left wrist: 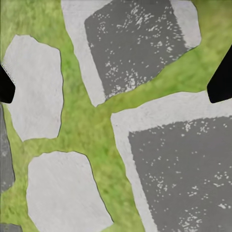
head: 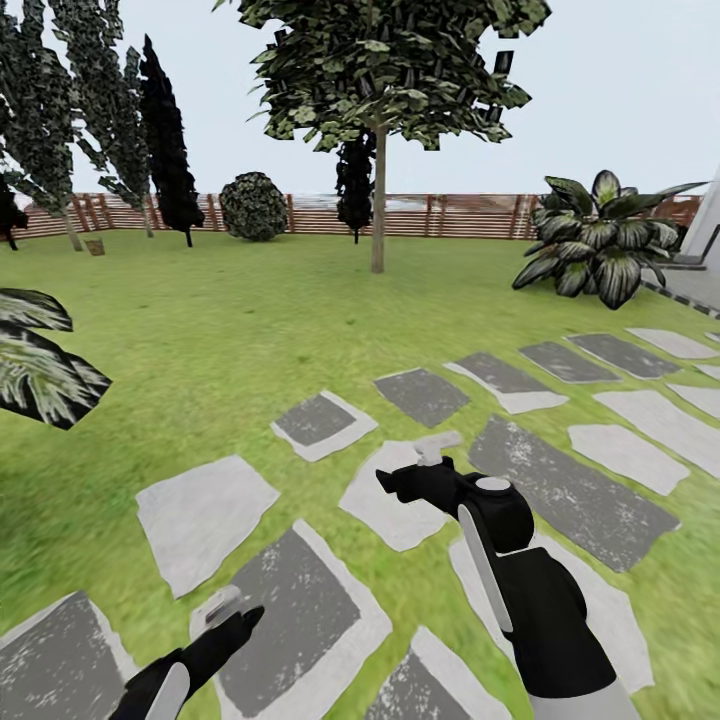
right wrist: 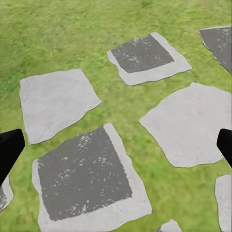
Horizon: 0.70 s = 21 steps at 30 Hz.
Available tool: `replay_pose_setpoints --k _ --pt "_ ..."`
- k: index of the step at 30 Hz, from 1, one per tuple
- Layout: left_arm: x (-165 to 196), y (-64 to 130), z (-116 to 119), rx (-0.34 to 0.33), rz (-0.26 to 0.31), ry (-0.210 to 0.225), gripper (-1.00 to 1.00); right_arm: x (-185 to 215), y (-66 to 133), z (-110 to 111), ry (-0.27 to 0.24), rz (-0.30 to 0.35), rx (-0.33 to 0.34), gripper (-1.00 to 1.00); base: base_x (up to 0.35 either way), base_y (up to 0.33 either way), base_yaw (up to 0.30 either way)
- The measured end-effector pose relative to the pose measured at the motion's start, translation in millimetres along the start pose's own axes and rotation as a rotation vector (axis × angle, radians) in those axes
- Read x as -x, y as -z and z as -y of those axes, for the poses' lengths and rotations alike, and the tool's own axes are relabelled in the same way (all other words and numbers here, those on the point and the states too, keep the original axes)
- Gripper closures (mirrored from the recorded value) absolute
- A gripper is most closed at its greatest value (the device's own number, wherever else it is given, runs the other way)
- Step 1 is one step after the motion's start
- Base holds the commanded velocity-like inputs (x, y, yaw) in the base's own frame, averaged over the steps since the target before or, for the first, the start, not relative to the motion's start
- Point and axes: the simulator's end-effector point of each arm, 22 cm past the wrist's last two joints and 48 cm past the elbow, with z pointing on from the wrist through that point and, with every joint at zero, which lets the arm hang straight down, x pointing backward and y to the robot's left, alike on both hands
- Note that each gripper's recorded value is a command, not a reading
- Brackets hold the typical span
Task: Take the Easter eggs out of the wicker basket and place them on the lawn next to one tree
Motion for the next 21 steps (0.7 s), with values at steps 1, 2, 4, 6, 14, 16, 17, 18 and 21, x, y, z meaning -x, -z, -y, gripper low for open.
replay_pose_setpoints --k 1,2,4,6,14,16,17,18,21 --pt "0.0 0.7 0.2 0.0 0.0 0.0 -1.0 0.2 0.6 -0.2 0.0 0.0 0.0 -1.0 0.334 -0.084 0.198" --pt "-0.1 0.7 0.2 0.0 0.0 0.0 -1.0 0.2 0.6 -0.2 0.0 0.0 0.0 -1.0 0.334 -0.084 0.202" --pt "-0.1 0.7 0.2 0.0 0.0 0.0 -1.0 0.3 0.6 -0.1 0.0 0.0 0.0 -1.0 0.334 -0.084 0.204" --pt "0.0 0.7 0.2 0.0 0.0 0.0 -1.0 0.3 0.6 -0.1 0.0 0.0 0.0 -1.0 0.334 -0.084 0.207" --pt "-0.1 0.7 0.3 -0.001 0.0 0.0 -1.0 0.1 0.6 0.4 0.001 0.0 -0.001 -1.0 0.334 -0.084 0.166" --pt "-0.1 0.7 0.3 -0.001 0.0 0.0 -1.0 0.0 0.6 0.4 0.001 0.0 -0.001 -1.0 0.334 -0.084 0.047" --pt "-0.1 0.8 0.4 -0.001 0.0 0.0 -1.0 0.1 0.8 0.4 0.001 0.0 -0.001 -1.0 0.334 -0.084 0.027" --pt "-0.1 0.7 0.4 -0.001 0.0 0.0 -1.0 0.1 0.8 0.5 0.001 0.0 -0.001 -1.0 0.334 -0.084 0.021" --pt "0.0 0.8 0.4 -0.001 0.0 0.0 -1.0 0.1 0.8 0.5 0.001 0.0 -0.001 -1.0 0.334 -0.084 0.014"
